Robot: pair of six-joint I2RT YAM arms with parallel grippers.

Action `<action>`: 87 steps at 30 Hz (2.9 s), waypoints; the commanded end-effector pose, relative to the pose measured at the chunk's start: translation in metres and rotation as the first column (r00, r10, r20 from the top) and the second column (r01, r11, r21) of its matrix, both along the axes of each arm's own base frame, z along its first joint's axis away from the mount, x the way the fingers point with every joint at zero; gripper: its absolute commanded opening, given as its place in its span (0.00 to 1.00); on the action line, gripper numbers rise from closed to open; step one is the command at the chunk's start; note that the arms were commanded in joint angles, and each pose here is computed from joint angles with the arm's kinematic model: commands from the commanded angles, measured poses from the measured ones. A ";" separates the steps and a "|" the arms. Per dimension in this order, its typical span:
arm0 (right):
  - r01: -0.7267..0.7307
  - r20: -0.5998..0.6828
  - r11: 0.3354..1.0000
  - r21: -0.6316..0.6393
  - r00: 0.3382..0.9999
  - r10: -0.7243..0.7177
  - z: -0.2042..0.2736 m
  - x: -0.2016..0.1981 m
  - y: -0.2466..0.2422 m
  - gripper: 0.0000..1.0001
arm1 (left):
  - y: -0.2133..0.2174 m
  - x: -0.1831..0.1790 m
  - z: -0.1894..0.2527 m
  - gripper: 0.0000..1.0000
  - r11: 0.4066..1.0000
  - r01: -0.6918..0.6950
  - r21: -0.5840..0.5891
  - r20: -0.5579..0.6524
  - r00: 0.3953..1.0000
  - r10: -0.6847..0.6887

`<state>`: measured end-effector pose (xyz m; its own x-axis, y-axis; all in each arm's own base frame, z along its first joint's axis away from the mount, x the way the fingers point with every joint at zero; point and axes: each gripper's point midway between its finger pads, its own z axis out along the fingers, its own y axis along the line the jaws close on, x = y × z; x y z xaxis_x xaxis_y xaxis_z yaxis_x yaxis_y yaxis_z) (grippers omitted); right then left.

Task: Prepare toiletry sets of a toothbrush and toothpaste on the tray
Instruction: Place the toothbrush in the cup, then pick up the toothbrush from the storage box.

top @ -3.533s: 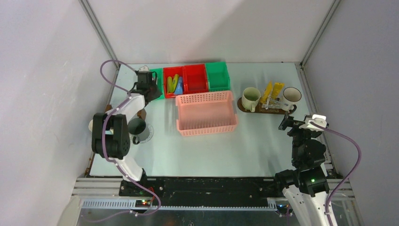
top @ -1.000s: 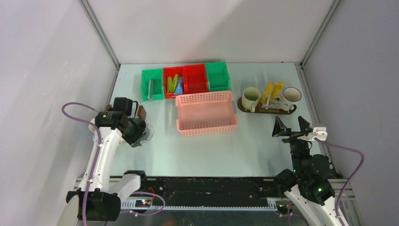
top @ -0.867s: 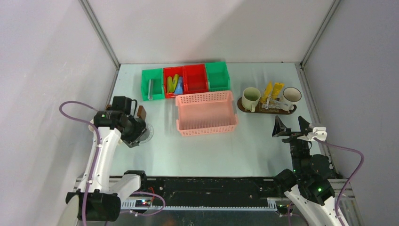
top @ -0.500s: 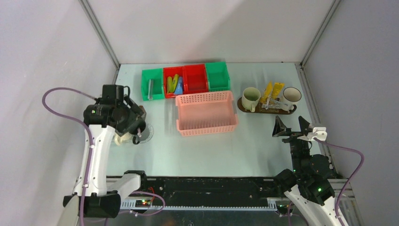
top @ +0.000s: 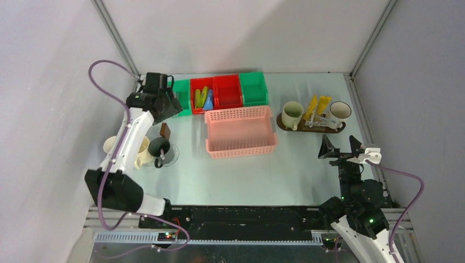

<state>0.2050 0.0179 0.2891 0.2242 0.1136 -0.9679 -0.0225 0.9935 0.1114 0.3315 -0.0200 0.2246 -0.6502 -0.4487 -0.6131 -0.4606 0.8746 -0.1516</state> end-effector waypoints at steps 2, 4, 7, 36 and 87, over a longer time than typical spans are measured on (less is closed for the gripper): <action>0.024 0.035 1.000 0.016 0.999 -0.025 0.008 -0.001 -0.006 0.92 | -0.003 0.059 0.005 0.74 0.993 0.064 0.097 0.112 0.991 -0.074; 0.028 0.036 0.999 0.015 0.999 -0.029 0.008 -0.001 -0.006 0.92 | -0.003 0.074 -0.002 0.69 0.990 0.075 0.117 0.115 0.989 -0.088; 0.030 0.033 0.999 0.012 0.999 -0.031 0.006 0.000 -0.007 0.92 | -0.005 0.099 -0.014 0.65 0.983 0.107 0.151 0.107 0.987 -0.124; 0.081 -0.026 0.996 -0.026 0.996 -0.082 -0.007 0.009 -0.014 0.92 | 0.021 0.206 -0.123 0.41 0.965 0.229 0.124 -0.098 0.971 -0.218; 0.061 -0.011 0.998 -0.016 0.998 -0.061 -0.004 0.007 -0.011 0.92 | 0.027 0.208 -0.124 0.01 0.968 0.239 0.079 -0.125 0.965 -0.228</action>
<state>0.2132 0.0062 0.2795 0.1934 0.0715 -0.9785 0.0463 0.9956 0.0819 0.5233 0.0057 0.0430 -0.8625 -0.2304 -0.4506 -0.2673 0.9634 0.0191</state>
